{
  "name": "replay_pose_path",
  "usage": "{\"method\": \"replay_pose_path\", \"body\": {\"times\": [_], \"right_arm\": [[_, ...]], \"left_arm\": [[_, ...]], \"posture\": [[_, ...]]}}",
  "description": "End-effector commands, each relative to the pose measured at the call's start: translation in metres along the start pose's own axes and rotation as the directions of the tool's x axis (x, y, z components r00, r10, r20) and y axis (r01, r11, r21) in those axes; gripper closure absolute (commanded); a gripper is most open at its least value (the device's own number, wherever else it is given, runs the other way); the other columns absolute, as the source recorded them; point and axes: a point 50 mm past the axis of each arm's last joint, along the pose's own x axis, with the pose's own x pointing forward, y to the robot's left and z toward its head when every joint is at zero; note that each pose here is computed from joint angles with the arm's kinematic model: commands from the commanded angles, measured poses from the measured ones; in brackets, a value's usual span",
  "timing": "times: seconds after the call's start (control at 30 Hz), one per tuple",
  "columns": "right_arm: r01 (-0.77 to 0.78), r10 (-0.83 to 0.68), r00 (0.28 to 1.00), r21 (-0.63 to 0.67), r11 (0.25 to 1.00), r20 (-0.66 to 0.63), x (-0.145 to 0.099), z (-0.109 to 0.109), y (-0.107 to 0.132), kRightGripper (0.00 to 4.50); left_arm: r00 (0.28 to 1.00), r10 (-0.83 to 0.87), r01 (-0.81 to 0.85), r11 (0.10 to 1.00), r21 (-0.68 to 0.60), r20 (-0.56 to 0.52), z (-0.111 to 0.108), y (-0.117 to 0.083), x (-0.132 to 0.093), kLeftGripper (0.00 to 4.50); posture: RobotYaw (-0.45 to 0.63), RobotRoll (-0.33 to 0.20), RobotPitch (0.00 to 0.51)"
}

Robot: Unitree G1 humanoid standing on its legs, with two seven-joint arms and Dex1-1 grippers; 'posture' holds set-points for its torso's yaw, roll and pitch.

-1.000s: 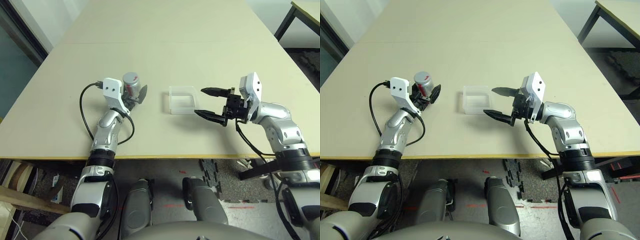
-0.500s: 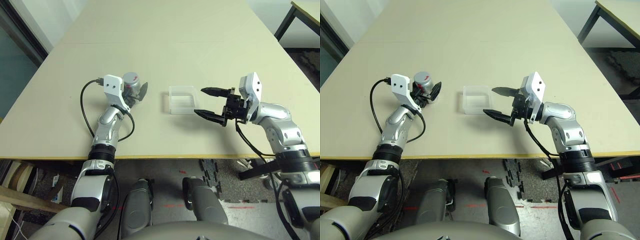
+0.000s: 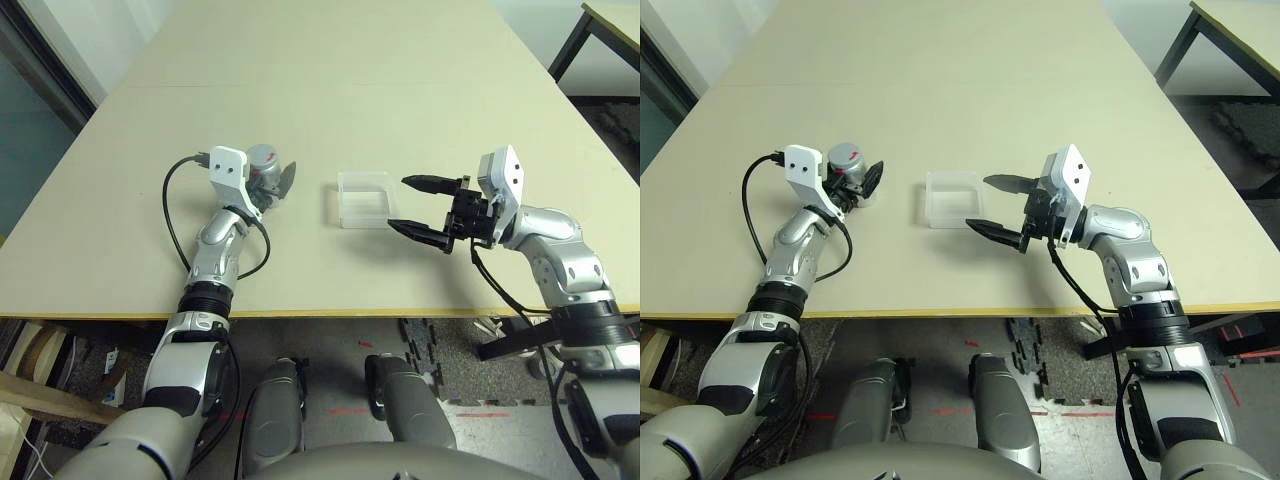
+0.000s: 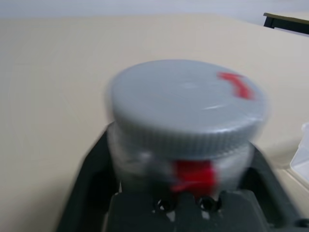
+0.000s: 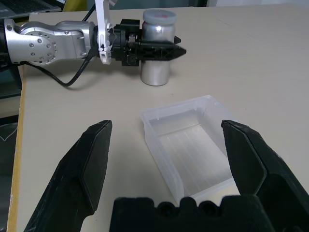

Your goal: Pour the medicine from the bottle into the box.

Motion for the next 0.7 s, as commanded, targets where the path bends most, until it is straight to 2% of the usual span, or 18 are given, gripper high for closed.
{"method": "replay_pose_path", "body": {"times": [0.03,0.27,0.4,0.7], "right_arm": [[-0.002,0.002,1.000,0.007,1.000,-0.011,-0.002,-0.005,0.003,0.00],[0.001,-0.001,1.000,0.011,1.000,-0.002,0.000,-0.004,0.001,0.00],[0.002,-0.003,1.000,0.021,1.000,0.022,0.002,0.004,-0.004,0.00],[-0.077,0.075,0.995,0.025,0.997,0.062,0.019,0.028,-0.014,0.00]], "left_arm": [[1.000,-0.014,0.014,1.000,0.015,-0.012,-0.002,0.000,0.000,1.85],[0.998,-0.056,0.056,0.998,0.006,-0.003,0.003,-0.002,-0.001,1.85],[0.986,-0.168,0.168,0.986,-0.007,-0.003,0.012,-0.011,-0.003,1.85],[0.908,-0.417,0.414,0.908,-0.068,-0.042,0.032,-0.036,-0.011,1.85]], "posture": [[-0.19,0.000,0.141],[-0.19,0.000,0.141],[-0.19,0.000,0.143],[-0.19,0.000,0.137]]}}
